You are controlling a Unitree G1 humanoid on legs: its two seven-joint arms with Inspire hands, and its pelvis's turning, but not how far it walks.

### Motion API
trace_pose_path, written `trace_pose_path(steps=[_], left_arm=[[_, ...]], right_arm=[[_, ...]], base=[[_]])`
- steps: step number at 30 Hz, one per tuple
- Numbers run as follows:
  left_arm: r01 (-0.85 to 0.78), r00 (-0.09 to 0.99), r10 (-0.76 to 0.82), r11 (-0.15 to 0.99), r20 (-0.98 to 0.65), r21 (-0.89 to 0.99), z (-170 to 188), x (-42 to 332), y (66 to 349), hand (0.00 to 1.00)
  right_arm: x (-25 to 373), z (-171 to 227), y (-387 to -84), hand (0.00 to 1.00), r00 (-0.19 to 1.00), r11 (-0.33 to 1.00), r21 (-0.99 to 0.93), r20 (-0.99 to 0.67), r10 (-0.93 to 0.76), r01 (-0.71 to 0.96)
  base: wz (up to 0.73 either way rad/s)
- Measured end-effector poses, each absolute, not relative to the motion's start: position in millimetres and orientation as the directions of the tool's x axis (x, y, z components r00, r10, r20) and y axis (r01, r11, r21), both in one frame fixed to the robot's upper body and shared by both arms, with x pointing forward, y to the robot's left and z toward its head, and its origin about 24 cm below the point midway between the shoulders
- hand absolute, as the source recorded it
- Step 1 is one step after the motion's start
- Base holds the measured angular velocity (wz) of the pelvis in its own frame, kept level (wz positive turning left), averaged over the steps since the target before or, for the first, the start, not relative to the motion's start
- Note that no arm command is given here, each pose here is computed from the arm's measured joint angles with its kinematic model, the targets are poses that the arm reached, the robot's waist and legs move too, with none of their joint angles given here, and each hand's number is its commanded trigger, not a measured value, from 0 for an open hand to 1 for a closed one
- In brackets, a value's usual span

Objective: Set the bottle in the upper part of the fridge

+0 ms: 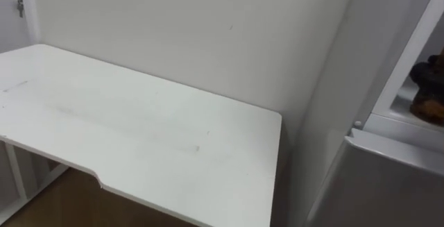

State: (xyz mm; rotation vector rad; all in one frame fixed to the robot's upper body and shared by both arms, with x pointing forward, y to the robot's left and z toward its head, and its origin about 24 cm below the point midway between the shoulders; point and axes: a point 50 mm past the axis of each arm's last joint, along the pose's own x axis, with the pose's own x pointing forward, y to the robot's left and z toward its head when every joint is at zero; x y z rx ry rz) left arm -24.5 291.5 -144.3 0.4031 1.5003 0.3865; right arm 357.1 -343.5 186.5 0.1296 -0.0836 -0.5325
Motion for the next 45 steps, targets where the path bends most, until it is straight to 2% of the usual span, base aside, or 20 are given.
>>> trace_pose_path(steps=[10,25,45], left_arm=[[0.042,0.062,0.465,0.883,-0.883,0.468,-146.0,-19.0,285.7,0.0],[0.053,0.063,0.399,0.914,-0.915,0.403,-148.5,-18.5,280.0,0.0],[0.02,0.118,0.441,0.895,-0.89,0.446,-146.6,-14.8,284.3,0.0]], right_arm=[[360.5,198.3,-345.4,0.0,0.837,0.837,0.144,0.078,-0.542,0.528],[362.0,202.7,-342.5,0.0,0.862,0.869,0.121,0.122,-0.493,0.48],[359.8,194.3,-338.8,0.0,0.885,0.892,0.077,0.11,-0.453,0.446]], base=[[0.02],[0.0],[0.0]])
